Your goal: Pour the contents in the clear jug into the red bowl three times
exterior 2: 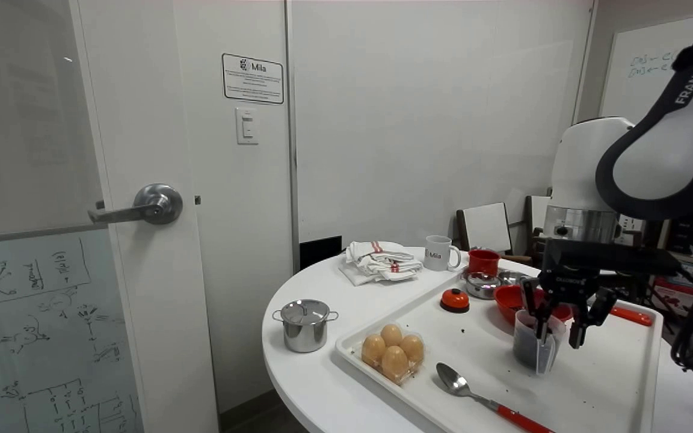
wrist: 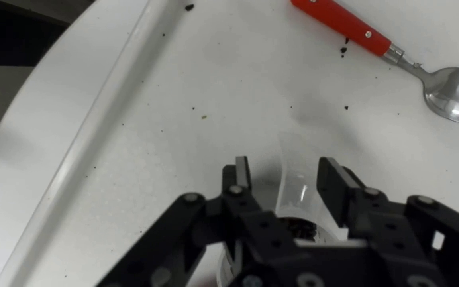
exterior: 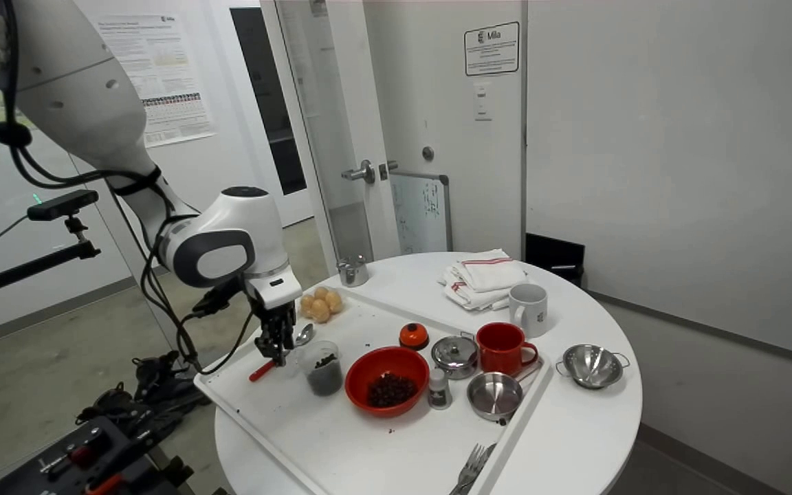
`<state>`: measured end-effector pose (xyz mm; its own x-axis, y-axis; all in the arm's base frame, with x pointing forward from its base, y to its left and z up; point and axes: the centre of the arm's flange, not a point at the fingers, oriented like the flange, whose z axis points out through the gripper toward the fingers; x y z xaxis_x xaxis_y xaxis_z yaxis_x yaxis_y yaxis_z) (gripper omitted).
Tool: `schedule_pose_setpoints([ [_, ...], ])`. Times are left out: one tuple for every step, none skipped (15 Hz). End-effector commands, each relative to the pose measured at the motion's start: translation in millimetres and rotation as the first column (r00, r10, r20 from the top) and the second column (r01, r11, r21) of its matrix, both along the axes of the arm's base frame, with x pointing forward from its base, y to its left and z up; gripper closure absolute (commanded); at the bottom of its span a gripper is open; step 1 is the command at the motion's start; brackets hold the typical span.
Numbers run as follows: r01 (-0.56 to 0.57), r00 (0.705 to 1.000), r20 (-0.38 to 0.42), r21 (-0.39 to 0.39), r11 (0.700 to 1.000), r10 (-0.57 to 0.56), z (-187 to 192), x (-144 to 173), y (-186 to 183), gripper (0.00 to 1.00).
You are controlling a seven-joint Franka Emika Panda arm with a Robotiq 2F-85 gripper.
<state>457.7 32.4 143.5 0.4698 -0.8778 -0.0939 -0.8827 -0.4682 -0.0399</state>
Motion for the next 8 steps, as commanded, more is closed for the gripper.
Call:
schedule_pose_setpoints([
  [-0.032,0.999,0.016,-0.007,0.999,0.032,2.6,3.8,3.1,0.19],
  [-0.039,0.999,0.017,-0.010,0.999,0.039,2.3,5.1,4.2,0.10],
  [-0.045,0.999,0.018,-0.013,0.999,0.045,2.7,5.8,5.8,0.04],
  [-0.051,0.999,0.019,-0.011,0.999,0.051,3.5,6.2,7.5,0.01],
  [-0.050,0.998,0.023,-0.016,0.999,0.050,3.8,7.1,9.5,0.00],
  [-0.043,0.999,0.030,-0.023,0.999,0.043,3.2,8.9,11.5,0.00],
  [-0.042,0.999,0.032,-0.031,0.999,0.043,2.6,10.8,12.6,0.00],
  [-0.046,0.998,0.034,-0.033,0.998,0.047,3.0,11.6,12.9,0.00],
])
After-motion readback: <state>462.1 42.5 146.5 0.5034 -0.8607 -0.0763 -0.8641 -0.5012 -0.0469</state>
